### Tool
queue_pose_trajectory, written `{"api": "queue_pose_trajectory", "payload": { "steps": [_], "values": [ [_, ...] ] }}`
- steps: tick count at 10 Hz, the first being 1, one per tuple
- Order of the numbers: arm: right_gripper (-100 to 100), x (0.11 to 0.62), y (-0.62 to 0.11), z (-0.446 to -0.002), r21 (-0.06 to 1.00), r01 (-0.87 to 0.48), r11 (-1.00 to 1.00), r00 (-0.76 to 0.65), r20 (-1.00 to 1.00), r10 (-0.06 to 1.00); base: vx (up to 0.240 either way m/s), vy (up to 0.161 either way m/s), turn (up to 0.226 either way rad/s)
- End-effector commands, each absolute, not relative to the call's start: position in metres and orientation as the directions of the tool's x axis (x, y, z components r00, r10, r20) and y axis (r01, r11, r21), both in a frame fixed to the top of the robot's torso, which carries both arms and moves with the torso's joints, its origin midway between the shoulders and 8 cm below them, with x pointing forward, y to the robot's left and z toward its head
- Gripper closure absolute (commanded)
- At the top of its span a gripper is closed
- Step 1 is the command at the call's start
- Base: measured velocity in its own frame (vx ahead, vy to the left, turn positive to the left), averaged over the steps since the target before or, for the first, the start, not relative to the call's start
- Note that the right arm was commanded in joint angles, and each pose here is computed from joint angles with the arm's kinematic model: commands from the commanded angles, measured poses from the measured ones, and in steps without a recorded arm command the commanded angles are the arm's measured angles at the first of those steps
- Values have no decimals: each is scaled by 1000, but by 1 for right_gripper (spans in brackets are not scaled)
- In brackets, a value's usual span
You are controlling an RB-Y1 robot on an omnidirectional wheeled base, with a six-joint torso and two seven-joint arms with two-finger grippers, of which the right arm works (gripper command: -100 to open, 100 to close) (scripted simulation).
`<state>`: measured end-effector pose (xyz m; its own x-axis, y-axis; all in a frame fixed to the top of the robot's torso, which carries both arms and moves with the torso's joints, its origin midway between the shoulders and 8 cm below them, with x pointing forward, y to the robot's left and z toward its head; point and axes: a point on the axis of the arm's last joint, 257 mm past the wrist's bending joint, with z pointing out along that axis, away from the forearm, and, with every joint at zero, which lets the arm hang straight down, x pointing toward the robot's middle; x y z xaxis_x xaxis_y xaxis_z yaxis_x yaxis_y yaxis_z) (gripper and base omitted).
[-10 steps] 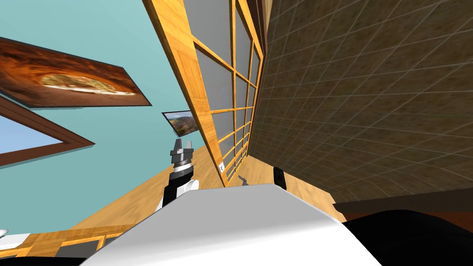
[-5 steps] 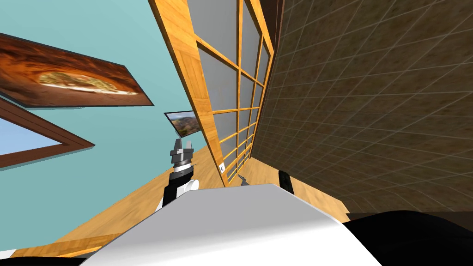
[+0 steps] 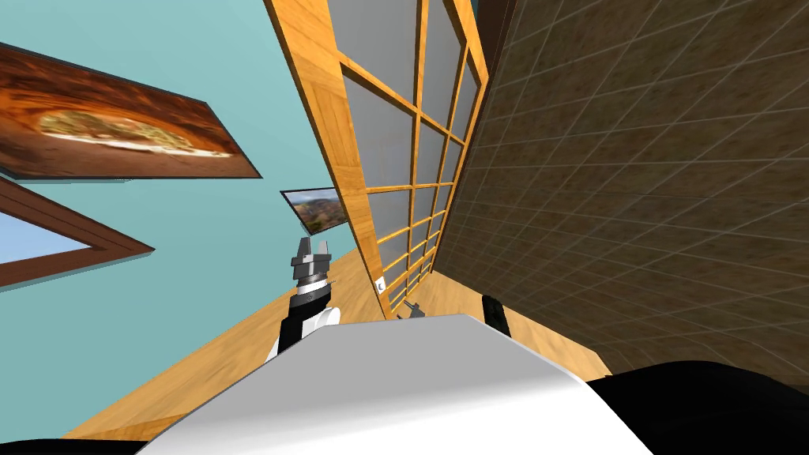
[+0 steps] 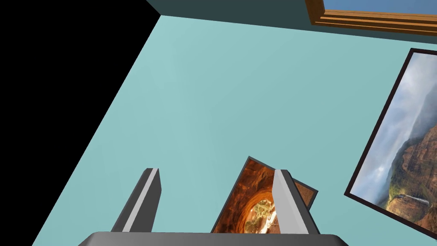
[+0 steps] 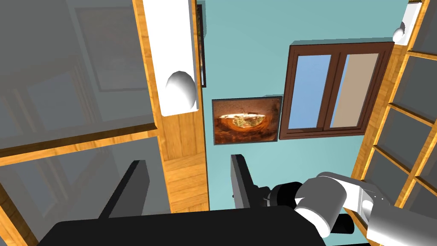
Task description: Push the door open
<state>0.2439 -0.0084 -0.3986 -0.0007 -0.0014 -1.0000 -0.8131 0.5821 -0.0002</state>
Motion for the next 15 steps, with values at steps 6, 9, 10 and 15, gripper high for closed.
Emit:
{"api": "queue_pose_trajectory", "payload": {
  "steps": [6, 9, 10, 15],
  "values": [
    [-100, 257, -27, -403, -13, -777, 629, -1, -1000, -21, -13, 8, -37],
    [-100, 278, -41, -402, -13, -715, 699, -1, -1000, -19, -76, 246, -185],
    [-100, 287, -43, -399, -5, -688, 725, 0, -1000, -8, -51, 219, -148],
    [-100, 293, -49, -406, -34, -700, 714, 0, -999, -48, 92, 115, 17]
  ]
}}
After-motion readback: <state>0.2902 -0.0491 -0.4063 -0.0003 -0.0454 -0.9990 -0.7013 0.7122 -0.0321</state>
